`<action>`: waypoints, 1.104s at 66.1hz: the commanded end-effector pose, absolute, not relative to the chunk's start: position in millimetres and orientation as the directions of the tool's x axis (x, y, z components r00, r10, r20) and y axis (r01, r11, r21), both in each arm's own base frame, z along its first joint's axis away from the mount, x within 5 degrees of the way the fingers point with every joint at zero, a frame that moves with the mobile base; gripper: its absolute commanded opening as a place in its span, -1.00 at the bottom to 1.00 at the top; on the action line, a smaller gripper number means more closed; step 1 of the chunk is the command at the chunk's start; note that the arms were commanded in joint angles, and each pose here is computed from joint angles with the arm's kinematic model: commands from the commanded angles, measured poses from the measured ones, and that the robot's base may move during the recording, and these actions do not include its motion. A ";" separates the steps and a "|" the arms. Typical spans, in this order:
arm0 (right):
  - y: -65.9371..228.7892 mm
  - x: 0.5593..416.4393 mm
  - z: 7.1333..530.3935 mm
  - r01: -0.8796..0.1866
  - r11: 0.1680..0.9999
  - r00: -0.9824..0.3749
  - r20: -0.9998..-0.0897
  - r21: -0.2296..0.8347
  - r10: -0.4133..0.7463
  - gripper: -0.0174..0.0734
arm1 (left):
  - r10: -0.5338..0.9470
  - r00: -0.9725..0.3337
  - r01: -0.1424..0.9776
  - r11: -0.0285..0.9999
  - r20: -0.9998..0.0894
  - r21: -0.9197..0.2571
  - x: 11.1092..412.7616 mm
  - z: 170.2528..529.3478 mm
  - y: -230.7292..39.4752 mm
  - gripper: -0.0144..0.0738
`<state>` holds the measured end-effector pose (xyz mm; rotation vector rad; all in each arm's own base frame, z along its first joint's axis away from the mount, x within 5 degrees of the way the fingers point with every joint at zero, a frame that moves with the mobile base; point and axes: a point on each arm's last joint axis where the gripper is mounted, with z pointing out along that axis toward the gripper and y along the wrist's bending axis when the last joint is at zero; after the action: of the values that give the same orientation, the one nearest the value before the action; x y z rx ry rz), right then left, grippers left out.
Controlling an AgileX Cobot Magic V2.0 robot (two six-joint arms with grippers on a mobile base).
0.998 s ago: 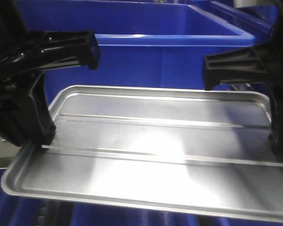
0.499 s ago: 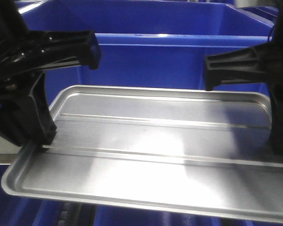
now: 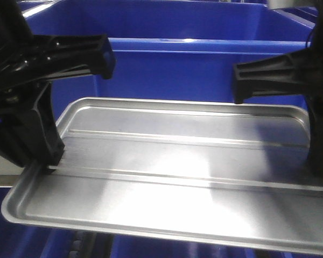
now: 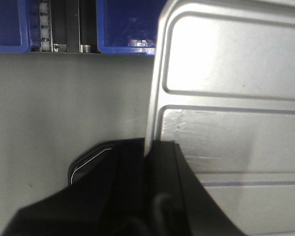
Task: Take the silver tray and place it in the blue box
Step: 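Carry the tray with both grippers over the open blue bin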
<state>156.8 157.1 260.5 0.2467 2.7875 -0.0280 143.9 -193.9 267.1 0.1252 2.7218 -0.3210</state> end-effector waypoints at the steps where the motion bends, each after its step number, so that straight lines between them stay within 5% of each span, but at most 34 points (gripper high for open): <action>1: 137.6 153.0 272.4 0.219 0.965 -0.923 -0.352 -0.144 0.156 -0.51 | 0.044 -0.899 0.130 0.977 -0.436 -0.171 145.3 279.5 -186.6 -0.91; 19: 138.2 153.6 272.5 0.215 0.967 -0.921 -0.357 -0.137 0.155 -0.51 | 0.044 -0.899 0.130 0.977 -0.436 -0.171 145.3 279.5 -186.6 -0.91; 36: 142.9 166.8 277.4 0.149 0.985 -0.870 -0.485 -0.091 0.087 -0.51 | 0.044 -0.900 0.129 0.977 -0.435 -0.169 145.3 279.4 -186.4 -0.91; 73: 148.9 170.1 278.3 0.114 0.993 -0.856 -0.511 -0.032 0.082 -0.51 | 0.045 -0.897 0.133 0.976 -0.440 -0.171 145.7 279.7 -186.7 -0.91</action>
<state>165.7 158.6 264.5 0.1521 2.6819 -0.0180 144.8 -193.5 267.3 0.1227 2.7124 -0.3129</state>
